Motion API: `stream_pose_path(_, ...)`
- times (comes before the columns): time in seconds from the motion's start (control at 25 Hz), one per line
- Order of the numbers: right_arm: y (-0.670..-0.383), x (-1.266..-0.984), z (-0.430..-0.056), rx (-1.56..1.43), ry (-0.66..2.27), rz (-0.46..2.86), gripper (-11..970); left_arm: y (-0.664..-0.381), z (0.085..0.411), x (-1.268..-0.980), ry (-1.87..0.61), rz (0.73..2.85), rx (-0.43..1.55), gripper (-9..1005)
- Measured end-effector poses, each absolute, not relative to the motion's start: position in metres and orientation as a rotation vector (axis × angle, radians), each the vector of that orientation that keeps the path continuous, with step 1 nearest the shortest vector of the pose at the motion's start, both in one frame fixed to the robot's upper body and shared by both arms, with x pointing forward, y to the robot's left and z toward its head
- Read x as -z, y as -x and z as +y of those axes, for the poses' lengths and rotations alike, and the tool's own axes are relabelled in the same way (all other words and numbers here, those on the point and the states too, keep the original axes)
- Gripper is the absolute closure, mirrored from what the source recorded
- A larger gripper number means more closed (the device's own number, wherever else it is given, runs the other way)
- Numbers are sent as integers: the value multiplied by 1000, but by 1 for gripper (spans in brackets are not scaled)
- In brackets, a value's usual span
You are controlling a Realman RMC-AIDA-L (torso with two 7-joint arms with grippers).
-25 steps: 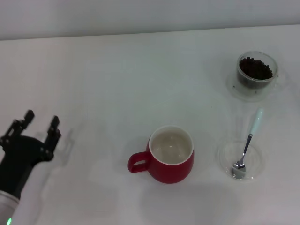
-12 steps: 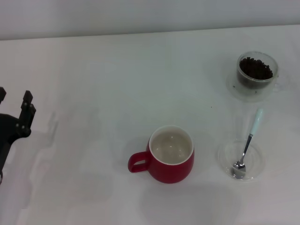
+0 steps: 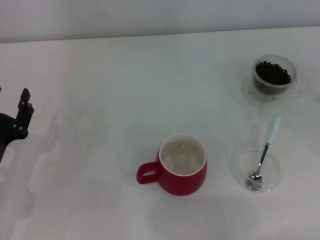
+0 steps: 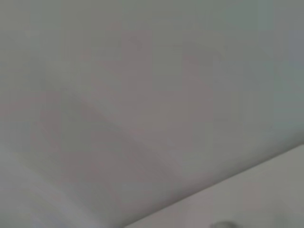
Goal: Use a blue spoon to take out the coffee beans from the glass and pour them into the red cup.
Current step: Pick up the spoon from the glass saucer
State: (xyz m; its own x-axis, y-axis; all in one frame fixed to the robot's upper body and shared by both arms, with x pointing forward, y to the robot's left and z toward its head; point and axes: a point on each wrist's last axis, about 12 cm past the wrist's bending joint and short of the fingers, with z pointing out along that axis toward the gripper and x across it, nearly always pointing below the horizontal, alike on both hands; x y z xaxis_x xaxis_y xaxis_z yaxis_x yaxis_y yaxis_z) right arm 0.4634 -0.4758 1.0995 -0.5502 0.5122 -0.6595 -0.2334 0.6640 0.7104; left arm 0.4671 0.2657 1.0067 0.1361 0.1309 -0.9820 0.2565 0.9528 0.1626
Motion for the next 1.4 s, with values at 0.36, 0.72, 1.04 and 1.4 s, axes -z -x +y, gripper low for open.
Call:
stream_pose_path(0.36,-475,-1081,-438,-1071,-165,1975,110,-479,282,-1024,-230,1334,-21,417)
stream_pose_path(0.72,-473,-1060,-415,-1090,-148,2073,112,-488,297,-1031,-149,1321,80,417)
stream_pose_path(1.04,-469,-1044,-407,-1046,-158,2134,113,-497,309,-1037,-116,1310,89,417)
stream_pose_path(1.4,-481,-1029,-393,-948,-103,2220,115,-494,314,-1043,-141,1256,63,417)
